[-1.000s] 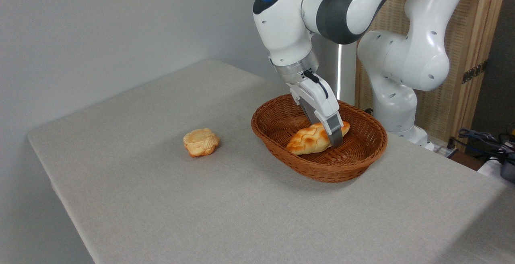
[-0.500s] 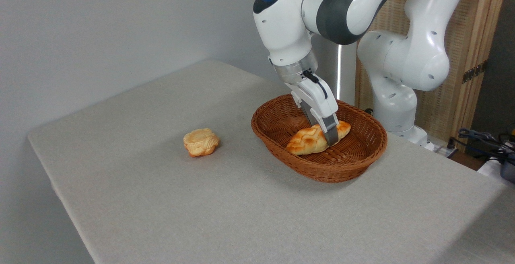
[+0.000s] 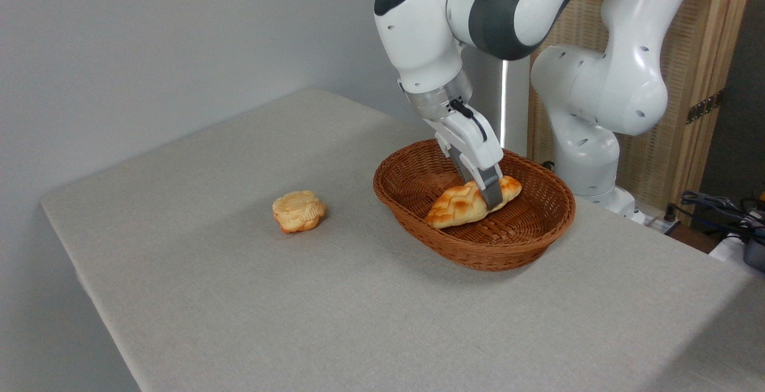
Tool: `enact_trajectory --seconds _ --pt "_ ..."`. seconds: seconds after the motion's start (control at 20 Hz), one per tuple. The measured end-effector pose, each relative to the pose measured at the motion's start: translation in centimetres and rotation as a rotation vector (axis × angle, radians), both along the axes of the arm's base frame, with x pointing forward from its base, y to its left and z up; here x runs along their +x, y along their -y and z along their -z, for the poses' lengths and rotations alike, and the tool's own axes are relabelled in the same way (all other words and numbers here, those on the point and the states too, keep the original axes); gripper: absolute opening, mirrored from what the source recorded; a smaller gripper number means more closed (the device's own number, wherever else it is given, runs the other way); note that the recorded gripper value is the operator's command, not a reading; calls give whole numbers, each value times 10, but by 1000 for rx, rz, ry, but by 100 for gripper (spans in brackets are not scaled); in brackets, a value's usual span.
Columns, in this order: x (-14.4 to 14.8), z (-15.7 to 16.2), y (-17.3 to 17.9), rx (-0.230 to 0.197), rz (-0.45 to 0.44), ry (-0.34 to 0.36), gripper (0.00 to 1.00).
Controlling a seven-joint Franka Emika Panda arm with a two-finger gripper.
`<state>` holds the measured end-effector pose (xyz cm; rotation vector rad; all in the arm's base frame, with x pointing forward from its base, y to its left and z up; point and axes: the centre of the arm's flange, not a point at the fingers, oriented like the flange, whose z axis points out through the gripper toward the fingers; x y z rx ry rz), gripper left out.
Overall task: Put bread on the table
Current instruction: 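Lift the braided roll out of the basket and carry it beside the bun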
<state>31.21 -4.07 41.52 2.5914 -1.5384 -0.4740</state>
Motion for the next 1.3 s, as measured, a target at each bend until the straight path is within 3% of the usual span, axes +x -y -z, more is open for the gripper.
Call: enact_trajectory --seconds 0.15,0.45,0.75,1.05,1.3 --pt "1 -20 -1 4 -3 -16 35" --pt "9 -46 -1 -5 -6 33 35" --pt "20 -72 -10 -46 30 85 35" --pt "43 -113 -43 -105 -27 208 36" --pt "83 -153 -38 -108 -19 323 37"
